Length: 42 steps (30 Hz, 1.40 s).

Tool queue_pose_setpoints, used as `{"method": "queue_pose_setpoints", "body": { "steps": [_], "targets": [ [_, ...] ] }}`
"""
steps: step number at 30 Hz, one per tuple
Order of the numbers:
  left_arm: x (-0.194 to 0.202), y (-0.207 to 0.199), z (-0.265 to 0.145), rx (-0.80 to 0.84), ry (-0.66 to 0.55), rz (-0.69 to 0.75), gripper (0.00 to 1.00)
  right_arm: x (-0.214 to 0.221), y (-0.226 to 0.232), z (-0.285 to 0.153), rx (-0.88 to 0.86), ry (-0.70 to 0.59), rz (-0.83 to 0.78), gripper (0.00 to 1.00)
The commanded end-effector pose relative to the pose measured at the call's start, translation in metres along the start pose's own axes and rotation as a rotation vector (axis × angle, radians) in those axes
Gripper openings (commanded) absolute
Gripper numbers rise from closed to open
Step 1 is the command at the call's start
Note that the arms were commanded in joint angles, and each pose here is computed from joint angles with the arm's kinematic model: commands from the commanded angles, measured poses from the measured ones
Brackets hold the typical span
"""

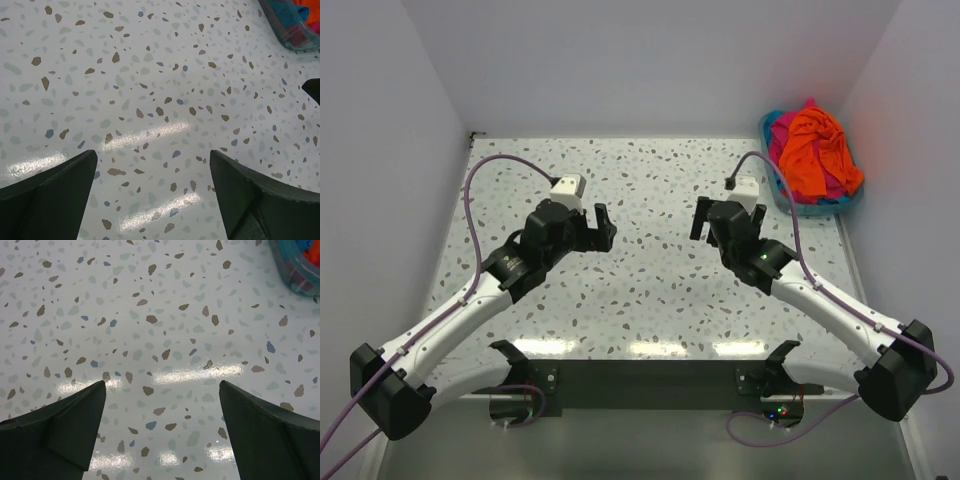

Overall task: Fold and stack the t-shirts
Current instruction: Grab the tshirt from the pile

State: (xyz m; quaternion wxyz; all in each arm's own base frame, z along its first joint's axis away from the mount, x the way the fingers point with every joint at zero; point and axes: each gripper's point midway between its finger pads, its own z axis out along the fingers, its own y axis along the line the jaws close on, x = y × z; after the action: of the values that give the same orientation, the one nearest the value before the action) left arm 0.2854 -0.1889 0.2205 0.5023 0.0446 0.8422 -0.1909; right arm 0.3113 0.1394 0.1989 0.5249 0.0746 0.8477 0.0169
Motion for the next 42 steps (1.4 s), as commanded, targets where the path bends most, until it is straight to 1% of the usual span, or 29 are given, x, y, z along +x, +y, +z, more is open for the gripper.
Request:
{"method": "queue_pose_setpoints", "body": {
  "steps": [1,4,6,7,8,9,10,11,12,13,14,15,16,19,20,22,24,25,26,28,30,31,32,33,35,39,40,41,42],
  "targets": [
    [-0.021,-0.009,-0.004,0.040,-0.055,0.003,1.00,-0.026,-0.003,-0.003,0.031,-0.078,0.034,0.99],
    [-0.026,-0.010,-0.008,0.043,-0.060,0.018,1.00,-0.032,0.000,0.001,0.059,-0.076,0.022,0.99],
    [-0.030,-0.011,-0.010,0.044,-0.063,0.025,1.00,-0.036,0.006,0.008,0.054,-0.072,-0.030,0.99],
    [-0.031,-0.011,-0.010,0.045,-0.061,0.031,1.00,-0.054,0.009,0.012,0.055,-0.089,-0.024,0.99],
    [-0.033,-0.012,-0.011,0.045,-0.059,0.034,1.00,-0.051,0.011,0.028,0.073,-0.058,-0.059,0.99],
    [-0.034,-0.011,-0.012,0.044,-0.059,0.037,1.00,-0.054,0.008,0.039,0.083,-0.034,-0.055,0.99],
    [-0.035,-0.011,-0.014,0.045,-0.062,0.037,1.00,-0.084,-0.007,0.052,0.122,-0.058,0.013,0.99],
    [-0.036,-0.012,-0.015,0.050,-0.062,0.035,1.00,-0.080,-0.011,0.074,0.135,-0.014,0.020,0.99],
    [-0.037,-0.011,-0.016,0.048,-0.064,0.037,1.00,-0.090,-0.021,0.087,0.161,-0.016,0.047,0.99],
    [-0.039,-0.011,-0.018,0.049,-0.068,0.036,1.00,-0.114,-0.027,0.097,0.176,-0.049,0.092,0.99],
    [-0.039,-0.010,-0.020,0.047,-0.069,0.036,1.00,-0.128,-0.057,0.112,0.236,-0.058,0.156,0.99],
    [-0.042,-0.010,-0.021,0.047,-0.074,0.035,1.00,-0.116,-0.066,0.137,0.254,0.001,0.168,0.98],
    [-0.042,-0.008,-0.023,0.045,-0.076,0.035,1.00,-0.144,-0.090,0.146,0.291,-0.042,0.233,0.97],
    [-0.043,-0.004,-0.027,0.028,-0.075,0.039,1.00,-0.154,-0.117,0.179,0.334,-0.041,0.322,0.92],
    [-0.042,-0.001,-0.028,0.021,-0.073,0.045,1.00,-0.155,-0.137,0.193,0.372,-0.055,0.357,0.90],
    [-0.043,0.005,-0.029,0.005,-0.076,0.051,1.00,-0.155,-0.164,0.204,0.425,-0.067,0.389,0.88],
    [-0.042,0.009,-0.029,-0.005,-0.073,0.052,1.00,-0.158,-0.171,0.213,0.450,-0.082,0.394,0.87],
    [-0.042,0.013,-0.029,-0.014,-0.075,0.052,1.00,-0.147,-0.193,0.224,0.501,-0.065,0.399,0.86],
    [-0.042,0.013,-0.028,-0.012,-0.074,0.052,1.00,-0.145,-0.206,0.227,0.522,-0.066,0.415,0.86],
    [-0.041,0.017,-0.026,-0.013,-0.070,0.047,1.00,-0.138,-0.220,0.240,0.543,-0.068,0.421,0.85],
    [-0.041,0.016,-0.024,-0.002,-0.069,0.043,1.00,-0.138,-0.225,0.249,0.550,-0.078,0.419,0.84],
    [-0.040,0.018,-0.022,-0.003,-0.063,0.045,1.00,-0.135,-0.229,0.252,0.558,-0.071,0.416,0.83],
    [-0.039,0.017,-0.021,0.004,-0.060,0.044,1.00,-0.123,-0.232,0.262,0.571,-0.046,0.412,0.83],
    [-0.038,0.018,-0.020,0.004,-0.058,0.044,1.00,-0.126,-0.231,0.264,0.571,-0.046,0.412,0.82],
    [-0.038,0.018,-0.017,0.008,-0.053,0.048,1.00,-0.113,-0.234,0.276,0.583,-0.018,0.405,0.80],
    [-0.038,0.022,-0.012,-0.001,-0.048,0.050,1.00,-0.105,-0.236,0.289,0.588,-0.005,0.397,0.77],
    [-0.038,0.023,-0.012,-0.002,-0.045,0.049,1.00,-0.103,-0.235,0.291,0.590,0.000,0.396,0.75],
    [-0.037,0.023,-0.011,0.001,-0.042,0.049,1.00,-0.101,-0.236,0.292,0.591,0.005,0.392,0.67],
    [-0.037,0.024,-0.010,-0.002,-0.039,0.048,1.00,-0.099,-0.238,0.290,0.601,0.010,0.390,0.61]
  ]
}}
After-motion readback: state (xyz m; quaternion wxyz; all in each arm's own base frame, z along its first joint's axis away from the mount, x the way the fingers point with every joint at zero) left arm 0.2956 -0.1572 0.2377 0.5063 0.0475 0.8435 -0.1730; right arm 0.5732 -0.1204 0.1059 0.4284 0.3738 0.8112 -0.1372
